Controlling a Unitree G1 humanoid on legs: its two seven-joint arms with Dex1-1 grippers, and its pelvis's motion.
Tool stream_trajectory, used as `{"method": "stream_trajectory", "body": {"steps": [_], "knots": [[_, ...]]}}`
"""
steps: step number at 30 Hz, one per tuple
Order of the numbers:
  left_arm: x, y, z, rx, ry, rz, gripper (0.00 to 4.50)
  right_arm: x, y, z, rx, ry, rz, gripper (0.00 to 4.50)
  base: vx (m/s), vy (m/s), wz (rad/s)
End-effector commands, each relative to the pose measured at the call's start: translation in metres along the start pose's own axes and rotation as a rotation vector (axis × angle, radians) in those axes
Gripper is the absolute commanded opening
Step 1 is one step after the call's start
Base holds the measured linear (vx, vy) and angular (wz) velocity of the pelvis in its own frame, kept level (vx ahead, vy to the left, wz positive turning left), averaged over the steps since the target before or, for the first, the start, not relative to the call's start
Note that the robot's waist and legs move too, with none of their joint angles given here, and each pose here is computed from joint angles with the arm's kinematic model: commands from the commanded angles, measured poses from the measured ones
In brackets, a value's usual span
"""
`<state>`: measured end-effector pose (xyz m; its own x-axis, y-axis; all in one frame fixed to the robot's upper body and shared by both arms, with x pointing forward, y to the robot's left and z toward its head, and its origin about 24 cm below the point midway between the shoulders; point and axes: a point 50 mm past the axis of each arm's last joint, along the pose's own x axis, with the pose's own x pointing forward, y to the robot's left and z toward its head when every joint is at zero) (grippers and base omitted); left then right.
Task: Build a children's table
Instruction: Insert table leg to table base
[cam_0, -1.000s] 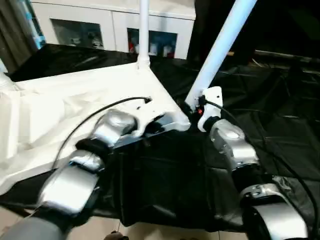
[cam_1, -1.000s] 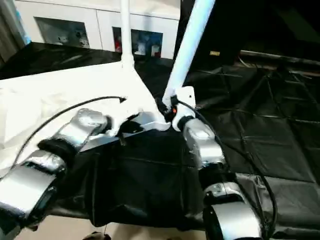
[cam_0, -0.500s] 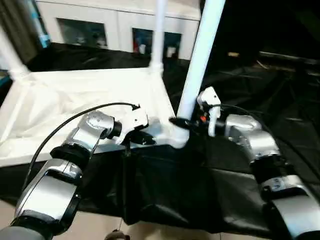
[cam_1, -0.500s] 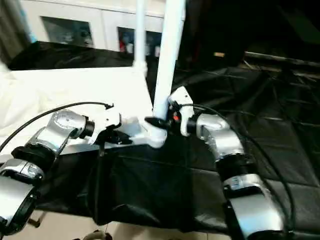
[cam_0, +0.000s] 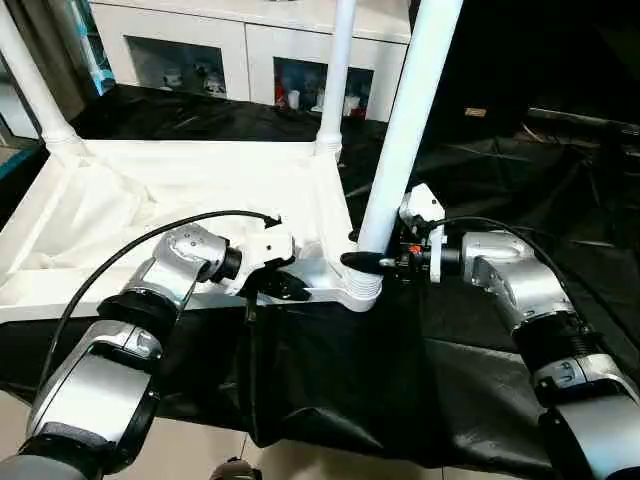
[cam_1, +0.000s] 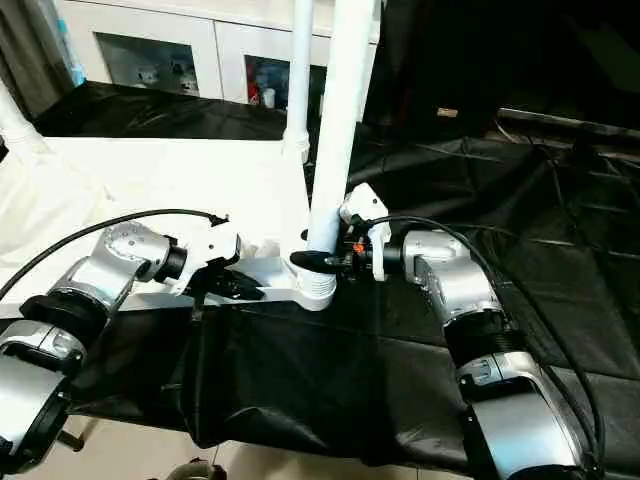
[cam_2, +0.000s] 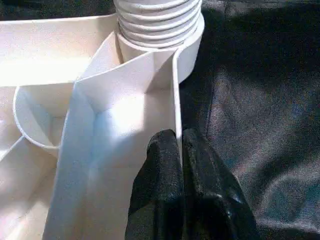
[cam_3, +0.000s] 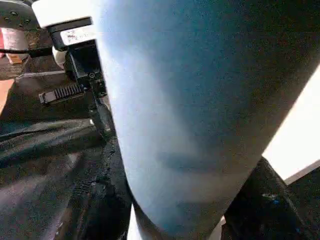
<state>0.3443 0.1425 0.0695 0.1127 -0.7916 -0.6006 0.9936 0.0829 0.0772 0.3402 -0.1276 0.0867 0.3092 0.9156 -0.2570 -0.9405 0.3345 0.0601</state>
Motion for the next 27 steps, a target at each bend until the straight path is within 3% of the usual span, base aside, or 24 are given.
{"method": "stream_trajectory", "body": {"steps": [1, 4, 7, 15, 27], "knots": [[-0.002, 0.018, 0.040, 0.095, -0.081, 0.109, 0.00, 0.005, -0.001, -0.044, 0.154, 0.127, -0.174, 1.88, 0.000, 0.000, 0.00], [0.006, 0.037, 0.047, -0.027, -0.014, 0.339, 0.00, 0.018, -0.014, -0.055, 0.256, 0.113, -0.545, 1.88, 0.000, 0.000, 0.00], [0.014, 0.046, 0.056, -0.104, -0.002, 0.459, 0.00, 0.027, -0.016, -0.058, 0.329, 0.102, -0.695, 1.88, 0.000, 0.000, 0.00], [0.034, 0.048, 0.068, -0.148, 0.020, 0.563, 0.00, 0.058, -0.010, -0.052, 0.427, 0.074, -0.809, 1.88, 0.000, 0.000, 0.00], [0.034, 0.048, 0.066, -0.121, 0.032, 0.551, 0.00, 0.071, -0.006, -0.046, 0.410, 0.087, -0.768, 1.88, 0.000, 0.000, 0.00]]}}
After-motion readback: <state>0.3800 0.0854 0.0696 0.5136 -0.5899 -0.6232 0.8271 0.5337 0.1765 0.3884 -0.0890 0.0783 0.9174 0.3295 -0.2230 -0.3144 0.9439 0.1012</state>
